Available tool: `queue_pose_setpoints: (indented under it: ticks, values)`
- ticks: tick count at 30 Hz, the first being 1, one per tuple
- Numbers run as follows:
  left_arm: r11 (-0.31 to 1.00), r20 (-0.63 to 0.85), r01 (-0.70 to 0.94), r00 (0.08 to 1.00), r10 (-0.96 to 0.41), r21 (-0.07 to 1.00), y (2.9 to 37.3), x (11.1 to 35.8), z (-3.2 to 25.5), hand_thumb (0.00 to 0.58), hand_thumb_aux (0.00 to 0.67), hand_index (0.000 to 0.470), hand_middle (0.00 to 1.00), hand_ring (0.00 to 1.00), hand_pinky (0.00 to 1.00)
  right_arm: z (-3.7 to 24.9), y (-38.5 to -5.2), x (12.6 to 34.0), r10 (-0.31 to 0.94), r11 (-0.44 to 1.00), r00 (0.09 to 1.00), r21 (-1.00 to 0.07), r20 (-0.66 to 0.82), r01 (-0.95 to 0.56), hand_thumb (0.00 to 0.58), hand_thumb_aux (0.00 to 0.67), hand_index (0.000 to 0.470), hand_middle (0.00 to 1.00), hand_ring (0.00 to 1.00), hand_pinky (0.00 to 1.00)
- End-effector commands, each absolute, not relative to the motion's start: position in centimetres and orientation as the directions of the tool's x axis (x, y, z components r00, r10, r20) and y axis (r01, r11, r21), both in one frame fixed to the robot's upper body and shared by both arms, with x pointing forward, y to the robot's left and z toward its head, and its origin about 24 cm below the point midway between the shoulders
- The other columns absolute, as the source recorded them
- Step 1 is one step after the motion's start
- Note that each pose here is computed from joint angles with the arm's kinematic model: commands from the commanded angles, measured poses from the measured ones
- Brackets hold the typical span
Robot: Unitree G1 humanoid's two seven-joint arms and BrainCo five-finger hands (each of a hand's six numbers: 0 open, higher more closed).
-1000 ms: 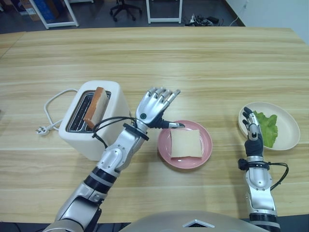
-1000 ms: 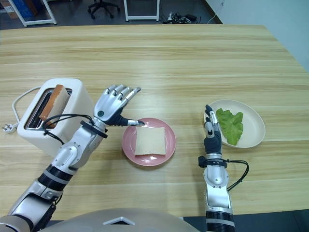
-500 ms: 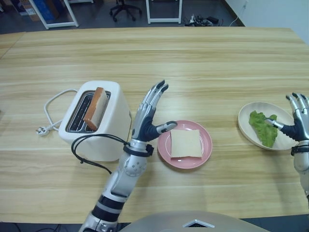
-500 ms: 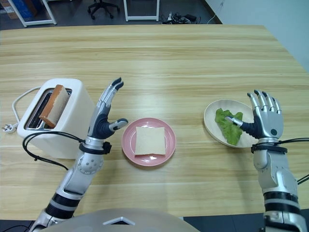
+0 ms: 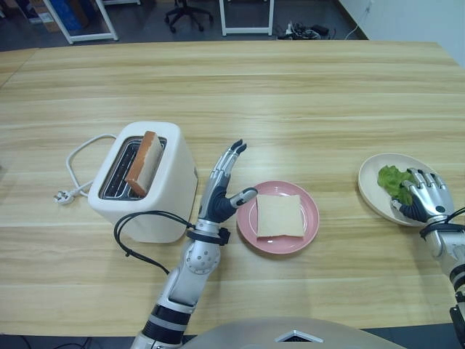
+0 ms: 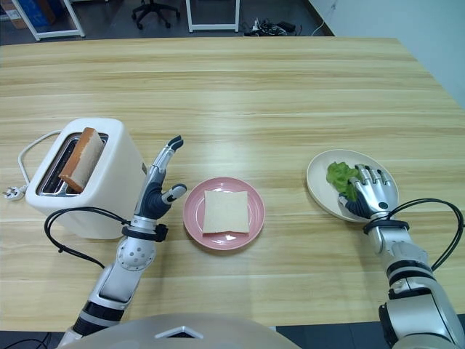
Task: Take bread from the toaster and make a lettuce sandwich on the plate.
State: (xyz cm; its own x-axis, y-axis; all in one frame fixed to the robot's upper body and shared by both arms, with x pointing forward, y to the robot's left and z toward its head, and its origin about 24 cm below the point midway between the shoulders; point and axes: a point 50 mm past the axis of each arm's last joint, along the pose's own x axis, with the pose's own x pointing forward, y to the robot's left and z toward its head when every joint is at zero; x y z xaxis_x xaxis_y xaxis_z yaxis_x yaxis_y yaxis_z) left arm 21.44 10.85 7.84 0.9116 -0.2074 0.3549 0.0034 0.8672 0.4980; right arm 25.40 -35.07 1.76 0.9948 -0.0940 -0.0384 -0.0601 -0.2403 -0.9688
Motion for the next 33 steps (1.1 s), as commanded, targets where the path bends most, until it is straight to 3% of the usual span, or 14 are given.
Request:
queue_pose_setpoints:
  ticks: [1,2,9,15,19,22,29,33]
  values:
    - [0.858,0.33,0.008,0.921,-0.206,0.514,11.1,21.3,7.3,0.0,0.0,0.0,0.0,0.0,0.0,1.7,-35.2,25.5,-0.089,-0.24,0.994,-0.968,-0.058,-0.078,0.547,0.51,0.358,0.0,0.0,0.0]
    - [0.857,0.328,0.008,0.922,-0.206,0.515,11.1,21.3,7.3,0.0,0.0,0.0,0.0,0.0,0.0,1.7,-35.1,25.5,-0.087,-0.239,0.995,-0.968,-0.059,-0.078,0.58,0.67,0.47,0.0,0.0,0.0]
    - [0.857,0.326,0.007,0.923,-0.203,0.515,11.0,21.2,7.2,0.0,0.0,0.0,0.0,0.0,0.0,2.8,-35.5,25.4,-0.071,-0.235,0.997,-0.972,-0.009,-0.025,0.58,0.67,0.47,0.0,0.0,0.0]
    - [0.864,0.336,-0.006,0.923,-0.189,0.504,11.0,21.2,7.3,0.0,0.0,0.0,0.0,0.0,0.0,6.1,-34.2,25.2,0.019,-0.207,0.985,-0.963,0.17,0.171,0.58,0.67,0.47,0.0,0.0,0.0]
    - [0.878,0.354,-0.032,0.921,-0.16,0.478,11.2,21.2,7.5,0.0,0.0,0.0,0.0,0.0,0.0,10.8,-28.6,24.9,0.19,-0.092,0.912,-0.918,0.365,0.387,0.58,0.67,0.47,0.0,0.0,0.0]
    - [0.884,0.36,-0.042,0.922,-0.146,0.466,11.2,21.4,7.5,0.0,0.0,0.0,0.0,0.0,0.0,12.5,-24.4,25.0,0.29,0.008,0.855,-0.894,0.43,0.448,0.58,0.67,0.47,0.0,0.0,0.0]
    - [0.891,0.351,-0.033,0.925,-0.144,0.452,10.7,21.6,7.0,0.0,0.0,0.0,0.0,0.0,0.0,12.6,-16.1,26.5,0.428,0.206,0.781,-0.89,0.455,0.406,0.58,0.67,0.47,0.0,0.0,0.0]
    - [0.895,0.353,-0.036,0.925,-0.139,0.445,10.6,21.7,6.9,0.0,0.0,0.0,0.0,0.0,0.0,10.9,-12.0,27.1,0.499,0.271,0.761,-0.908,0.415,0.318,0.58,0.67,0.47,0.0,0.0,0.0]
